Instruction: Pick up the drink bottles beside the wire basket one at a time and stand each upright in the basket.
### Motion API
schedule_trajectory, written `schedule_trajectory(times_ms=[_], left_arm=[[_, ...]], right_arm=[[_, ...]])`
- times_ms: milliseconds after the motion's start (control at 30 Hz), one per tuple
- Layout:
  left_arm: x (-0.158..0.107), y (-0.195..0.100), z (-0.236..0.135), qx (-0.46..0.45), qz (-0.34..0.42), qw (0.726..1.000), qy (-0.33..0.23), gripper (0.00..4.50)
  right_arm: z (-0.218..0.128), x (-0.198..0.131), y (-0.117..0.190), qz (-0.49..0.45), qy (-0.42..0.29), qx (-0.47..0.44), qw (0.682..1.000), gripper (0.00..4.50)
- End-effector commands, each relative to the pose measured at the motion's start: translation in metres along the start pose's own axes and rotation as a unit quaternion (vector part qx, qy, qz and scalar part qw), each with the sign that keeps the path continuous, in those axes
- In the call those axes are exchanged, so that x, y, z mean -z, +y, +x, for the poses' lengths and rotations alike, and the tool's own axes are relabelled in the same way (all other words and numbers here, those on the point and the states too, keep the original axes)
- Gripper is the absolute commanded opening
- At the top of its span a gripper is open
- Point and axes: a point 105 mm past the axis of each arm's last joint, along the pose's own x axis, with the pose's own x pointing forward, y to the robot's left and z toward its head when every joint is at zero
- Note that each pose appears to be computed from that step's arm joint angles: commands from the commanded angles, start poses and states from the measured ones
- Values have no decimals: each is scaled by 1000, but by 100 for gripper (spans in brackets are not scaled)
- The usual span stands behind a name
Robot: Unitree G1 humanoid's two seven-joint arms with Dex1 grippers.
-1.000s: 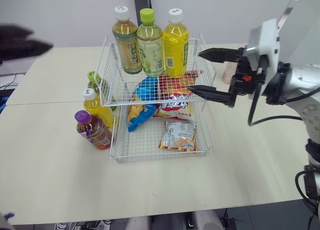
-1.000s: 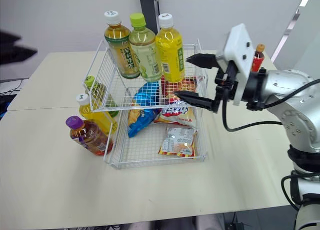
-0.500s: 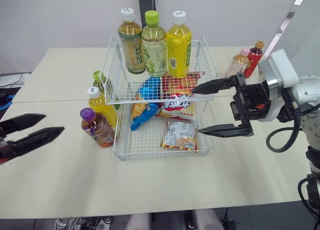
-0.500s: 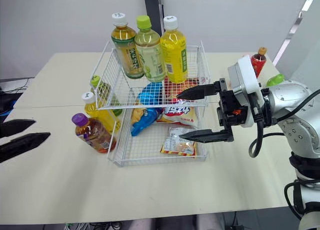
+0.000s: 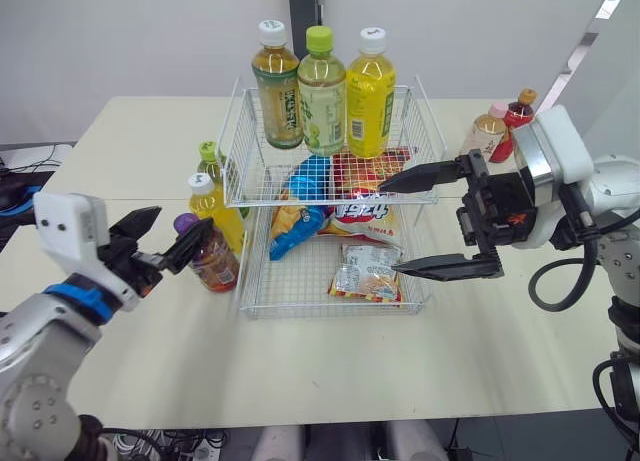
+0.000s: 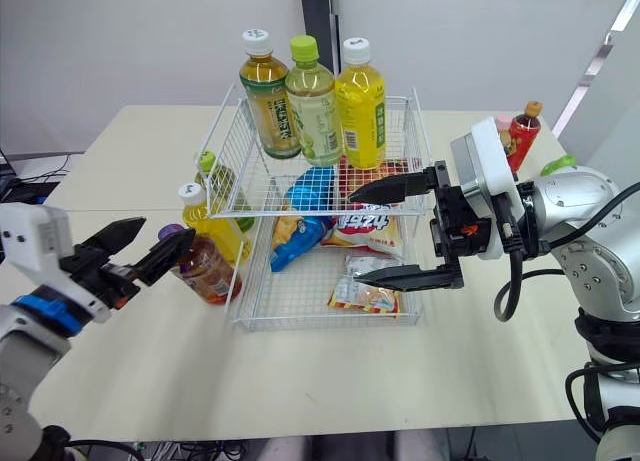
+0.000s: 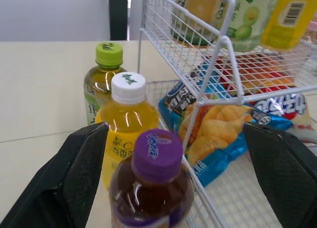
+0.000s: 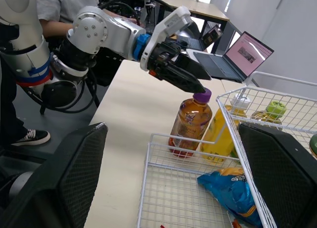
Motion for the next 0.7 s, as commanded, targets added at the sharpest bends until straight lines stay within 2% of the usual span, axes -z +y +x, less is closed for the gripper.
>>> schedule_trajectory(times_ms=[33, 367, 467, 700], left_arm=[[-10, 2, 4, -47, 44, 998, -19, 448], [7, -6, 14, -59, 48, 997, 7, 448], [9, -2, 14, -77, 51, 996, 10, 390], [20, -10, 15, -63, 38, 997, 26, 162]], right_arm=[[-2, -9, 1, -25, 0, 4, 1000, 450], [-3, -7, -1, -25, 2, 9, 1000, 450], [-3, -6, -1, -25, 3, 9, 1000, 450], [-3, -6, -1, -27, 4, 11, 1000, 450]])
